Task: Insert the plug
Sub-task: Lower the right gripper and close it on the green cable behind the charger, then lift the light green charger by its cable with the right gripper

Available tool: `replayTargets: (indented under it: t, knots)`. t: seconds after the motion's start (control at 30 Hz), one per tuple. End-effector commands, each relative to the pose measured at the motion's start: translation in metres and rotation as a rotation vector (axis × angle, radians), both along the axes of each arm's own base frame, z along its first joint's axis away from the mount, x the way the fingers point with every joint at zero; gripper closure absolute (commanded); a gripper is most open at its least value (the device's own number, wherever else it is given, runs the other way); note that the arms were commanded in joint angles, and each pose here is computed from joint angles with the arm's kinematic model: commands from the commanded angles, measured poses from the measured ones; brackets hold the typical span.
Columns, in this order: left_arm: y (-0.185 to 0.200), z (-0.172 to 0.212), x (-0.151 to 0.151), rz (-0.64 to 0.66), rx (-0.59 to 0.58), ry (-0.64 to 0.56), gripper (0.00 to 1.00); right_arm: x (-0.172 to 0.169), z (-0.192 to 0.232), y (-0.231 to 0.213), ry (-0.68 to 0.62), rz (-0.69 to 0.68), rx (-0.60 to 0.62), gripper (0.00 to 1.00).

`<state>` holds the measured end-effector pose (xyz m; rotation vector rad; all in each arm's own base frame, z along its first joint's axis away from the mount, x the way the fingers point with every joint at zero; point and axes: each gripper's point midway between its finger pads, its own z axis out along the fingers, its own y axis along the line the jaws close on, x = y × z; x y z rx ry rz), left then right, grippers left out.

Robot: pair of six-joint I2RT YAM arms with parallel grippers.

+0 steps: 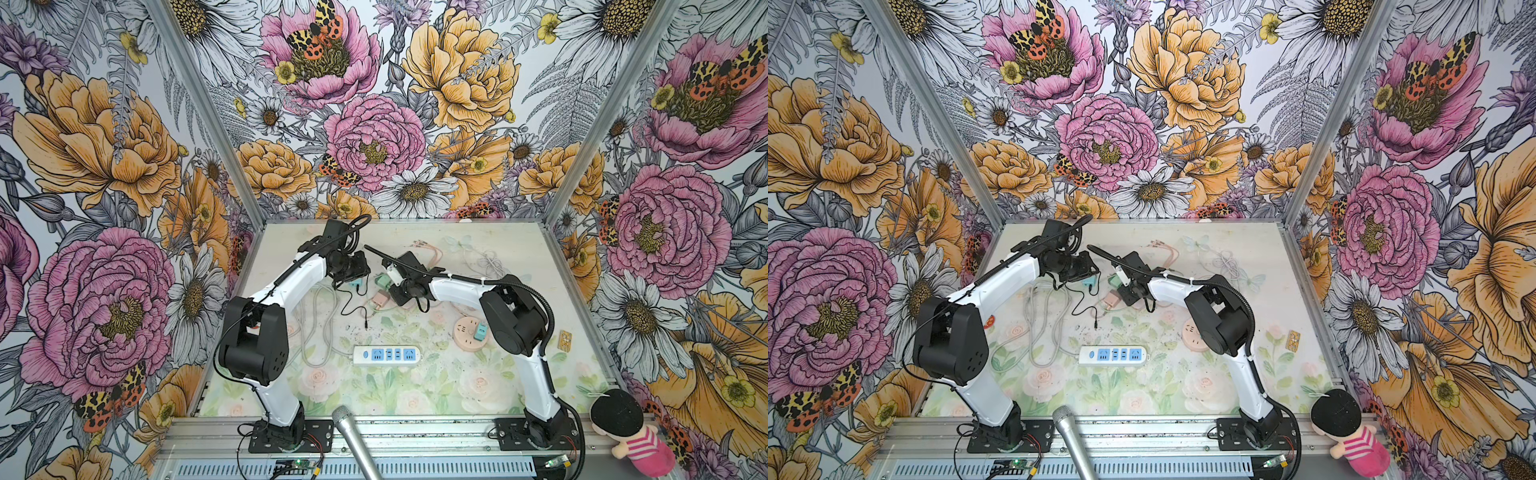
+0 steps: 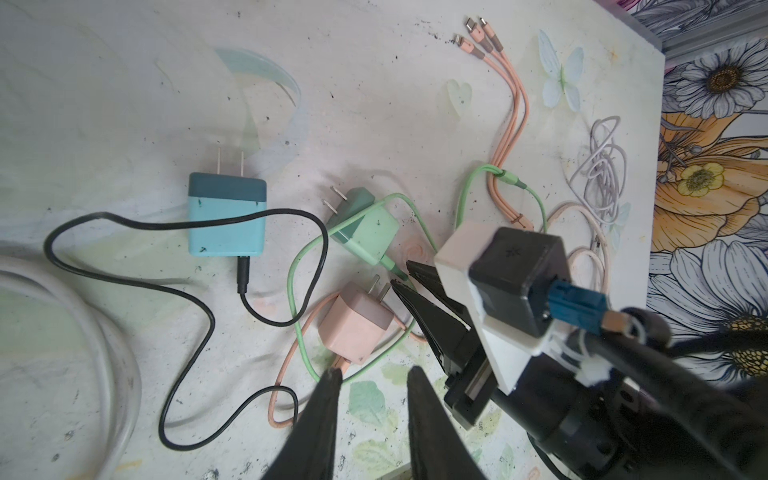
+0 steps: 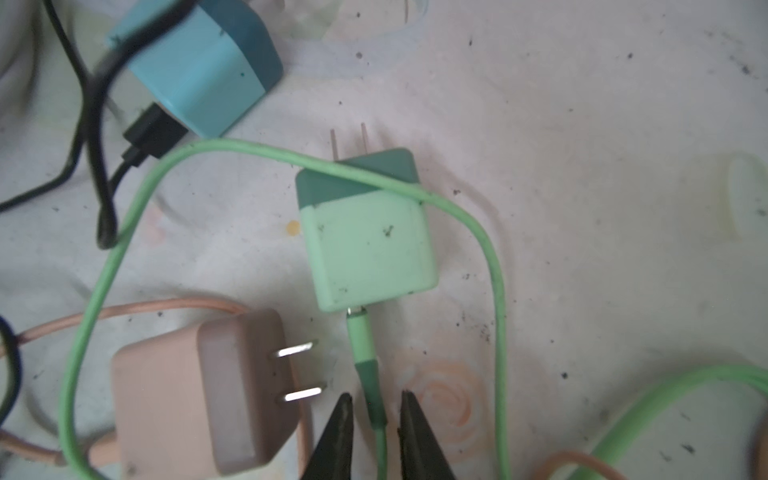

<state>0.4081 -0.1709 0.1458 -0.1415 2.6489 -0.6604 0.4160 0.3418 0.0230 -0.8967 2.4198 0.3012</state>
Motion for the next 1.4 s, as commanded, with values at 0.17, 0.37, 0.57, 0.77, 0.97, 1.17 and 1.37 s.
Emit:
replayTargets:
  t: [0.17,0.37,0.57,0.77,0.97,1.17,1.37]
  knots:
    - [0.000,0.018,0.004,-0.006,-0.016,-0.060,0.70,-0.001,-0.006,-0.003,0.020,-0.013,0.001,1.00]
    - [0.004,0.022,0.000,0.005,-0.014,-0.067,0.70,-0.009,0.014,-0.003,0.020,-0.006,0.041,1.00]
    - [0.008,0.037,0.000,0.014,-0.030,-0.099,0.69,-0.019,0.057,-0.003,-0.018,0.016,0.111,1.00]
    - [0.008,0.048,-0.006,0.003,-0.052,-0.115,0.69,-0.037,0.088,-0.006,-0.018,0.030,0.177,1.00]
    - [0.009,0.057,-0.015,-0.004,-0.067,-0.128,0.68,-0.054,0.109,-0.011,-0.017,0.043,0.223,1.00]
    - [0.010,0.062,-0.022,-0.010,-0.072,-0.133,0.67,-0.082,0.110,-0.013,0.063,0.104,0.253,1.00]
    - [0.003,0.063,-0.027,-0.040,-0.101,-0.122,0.67,-0.109,0.116,-0.019,0.127,0.135,0.295,1.00]
